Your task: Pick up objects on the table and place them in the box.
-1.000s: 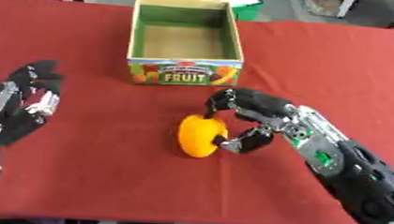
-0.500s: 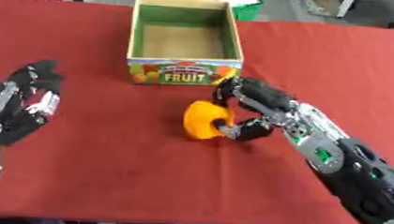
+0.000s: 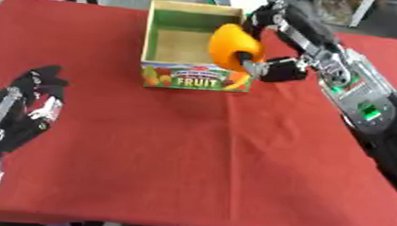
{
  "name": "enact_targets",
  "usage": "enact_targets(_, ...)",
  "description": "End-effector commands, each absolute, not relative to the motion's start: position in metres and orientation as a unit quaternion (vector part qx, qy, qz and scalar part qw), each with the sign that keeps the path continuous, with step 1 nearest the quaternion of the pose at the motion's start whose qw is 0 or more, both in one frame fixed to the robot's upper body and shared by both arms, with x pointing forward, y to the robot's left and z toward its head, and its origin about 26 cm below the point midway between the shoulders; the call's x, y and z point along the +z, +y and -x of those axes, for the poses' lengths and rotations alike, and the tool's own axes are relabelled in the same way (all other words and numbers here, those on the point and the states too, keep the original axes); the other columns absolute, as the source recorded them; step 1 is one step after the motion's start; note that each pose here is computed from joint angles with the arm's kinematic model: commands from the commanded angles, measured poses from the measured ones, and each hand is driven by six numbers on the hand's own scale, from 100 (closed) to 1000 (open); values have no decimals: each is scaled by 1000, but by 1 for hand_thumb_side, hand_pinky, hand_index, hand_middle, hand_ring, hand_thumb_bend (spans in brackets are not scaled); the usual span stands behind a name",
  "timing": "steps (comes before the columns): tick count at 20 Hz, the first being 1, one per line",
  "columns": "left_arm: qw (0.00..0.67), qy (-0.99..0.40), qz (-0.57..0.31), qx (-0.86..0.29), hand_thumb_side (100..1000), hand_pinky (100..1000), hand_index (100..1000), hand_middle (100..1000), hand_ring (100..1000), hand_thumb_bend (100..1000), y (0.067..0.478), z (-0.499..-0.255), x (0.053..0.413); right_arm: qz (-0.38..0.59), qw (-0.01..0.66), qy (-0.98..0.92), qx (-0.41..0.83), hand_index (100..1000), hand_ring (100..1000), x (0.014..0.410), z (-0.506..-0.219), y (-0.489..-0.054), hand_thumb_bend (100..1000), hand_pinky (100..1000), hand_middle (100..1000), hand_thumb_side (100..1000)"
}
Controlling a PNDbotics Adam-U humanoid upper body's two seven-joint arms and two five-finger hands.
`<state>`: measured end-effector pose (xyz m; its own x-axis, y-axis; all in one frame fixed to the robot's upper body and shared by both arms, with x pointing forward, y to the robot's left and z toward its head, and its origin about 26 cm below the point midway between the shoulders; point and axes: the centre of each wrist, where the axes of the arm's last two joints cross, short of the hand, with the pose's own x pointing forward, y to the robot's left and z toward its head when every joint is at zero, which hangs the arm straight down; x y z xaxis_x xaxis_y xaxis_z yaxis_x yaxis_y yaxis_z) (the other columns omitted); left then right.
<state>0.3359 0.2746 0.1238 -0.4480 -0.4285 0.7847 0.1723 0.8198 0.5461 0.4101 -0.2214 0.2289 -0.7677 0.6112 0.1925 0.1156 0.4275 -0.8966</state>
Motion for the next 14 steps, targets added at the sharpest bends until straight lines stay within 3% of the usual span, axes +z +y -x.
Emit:
enact_targets(1,501,-809,-56,-304,566,918,725,881,974,100,261,-340,134,281,258,-804,456,418,698,251,-422,-248,100,583,345,100)
enact_targets(8,464,-821,-8,-334,553,915,725,878,970,100,232,-347,151,344,301,-783,421,469,711,241,-450,-279,100,591,388,100)
enact_targets(14,443,-825,17,-350,548,914,725,876,968,100,218,-349,162,360,363,-743,431,645,764,199,-470,-298,100,626,531,100)
